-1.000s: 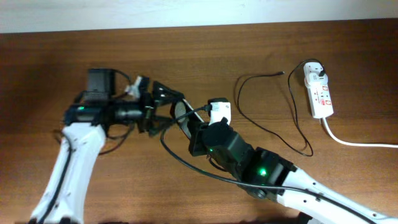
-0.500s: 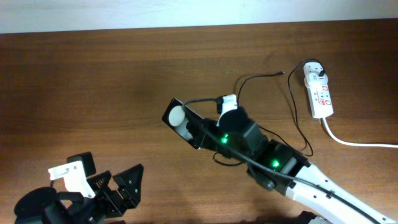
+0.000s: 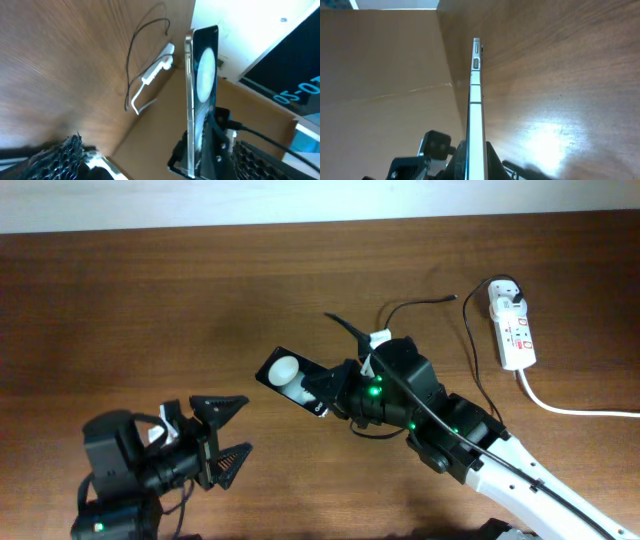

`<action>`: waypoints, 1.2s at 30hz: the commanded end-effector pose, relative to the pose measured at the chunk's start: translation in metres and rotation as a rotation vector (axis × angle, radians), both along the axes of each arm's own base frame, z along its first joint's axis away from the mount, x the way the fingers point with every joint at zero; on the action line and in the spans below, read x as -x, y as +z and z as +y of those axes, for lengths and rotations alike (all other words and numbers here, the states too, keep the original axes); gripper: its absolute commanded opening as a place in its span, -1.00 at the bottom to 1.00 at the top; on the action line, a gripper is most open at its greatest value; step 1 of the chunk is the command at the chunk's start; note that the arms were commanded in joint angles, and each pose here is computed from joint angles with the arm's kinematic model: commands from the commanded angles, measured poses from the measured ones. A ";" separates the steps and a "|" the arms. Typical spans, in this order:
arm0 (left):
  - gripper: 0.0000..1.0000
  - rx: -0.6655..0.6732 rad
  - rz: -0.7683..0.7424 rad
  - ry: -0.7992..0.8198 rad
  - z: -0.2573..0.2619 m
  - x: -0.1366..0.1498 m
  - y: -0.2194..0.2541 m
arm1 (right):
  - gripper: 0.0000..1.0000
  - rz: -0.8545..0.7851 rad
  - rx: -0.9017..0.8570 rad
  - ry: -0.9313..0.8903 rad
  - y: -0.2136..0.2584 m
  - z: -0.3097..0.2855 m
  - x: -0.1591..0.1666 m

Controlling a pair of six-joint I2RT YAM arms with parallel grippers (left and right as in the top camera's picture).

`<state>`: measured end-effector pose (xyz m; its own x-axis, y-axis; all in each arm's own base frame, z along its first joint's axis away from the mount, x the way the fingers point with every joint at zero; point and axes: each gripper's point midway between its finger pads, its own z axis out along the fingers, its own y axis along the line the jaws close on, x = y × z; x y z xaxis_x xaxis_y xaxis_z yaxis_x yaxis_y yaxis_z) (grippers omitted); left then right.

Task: Plug charger to phone and switch on socket

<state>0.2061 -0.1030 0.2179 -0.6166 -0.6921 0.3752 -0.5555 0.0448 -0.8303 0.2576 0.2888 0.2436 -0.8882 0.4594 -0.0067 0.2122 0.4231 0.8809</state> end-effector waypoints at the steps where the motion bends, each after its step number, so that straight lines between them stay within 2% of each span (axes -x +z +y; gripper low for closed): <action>1: 0.98 0.091 0.077 -0.025 -0.005 -0.005 -0.002 | -0.92 0.023 -0.058 -0.007 0.014 0.004 0.005; 6: 0.97 0.137 0.162 -0.023 -0.005 -0.015 -0.013 | -0.92 0.059 -0.069 0.012 0.011 0.018 0.016; 9: 0.99 0.188 0.149 -0.019 -0.006 -0.026 -0.003 | -0.92 0.064 -0.065 0.022 0.010 0.022 0.021; 13: 0.99 0.203 0.107 -0.009 -0.005 -0.035 0.007 | -0.92 0.169 -0.087 -0.011 -0.001 0.034 0.025; 17: 0.99 0.203 0.107 -0.009 -0.005 -0.035 0.007 | -0.92 0.123 -0.140 0.001 0.010 0.044 0.019; 18: 1.00 0.202 0.107 -0.007 -0.005 -0.035 0.007 | -0.92 0.154 -0.152 -0.009 0.010 0.046 0.021; 19: 0.94 0.203 0.111 -0.005 -0.004 -0.035 0.007 | -0.92 0.188 -0.167 -0.014 0.010 0.049 0.025; 20: 0.80 0.208 0.118 -0.001 -0.004 -0.035 0.007 | -0.92 0.216 -0.177 -0.012 0.010 0.053 0.031; 23: 0.67 0.227 0.125 0.013 -0.004 -0.038 0.010 | -0.92 0.212 -0.174 -0.044 0.010 0.055 0.031; 24: 0.57 0.223 0.103 0.011 -0.003 -0.040 0.013 | -0.92 0.239 -0.190 -0.051 0.011 0.057 0.034; 26: 0.52 0.218 0.091 0.015 -0.003 -0.042 0.014 | -0.92 0.233 -0.196 -0.060 0.012 0.059 0.034; 29: 0.29 0.205 0.092 0.032 0.000 -0.044 0.012 | -0.92 0.228 -0.195 -0.061 0.012 0.059 0.034; 36: 0.14 0.162 0.099 0.038 -0.006 -0.045 0.005 | -0.92 0.234 -0.188 -0.062 0.007 0.062 0.032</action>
<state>0.2491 -0.1065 0.2298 -0.5596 -0.6145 0.5561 -0.6263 -0.1259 -0.7694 0.2239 0.3470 0.2469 -0.8220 0.4884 0.2930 0.4511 0.2442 0.8584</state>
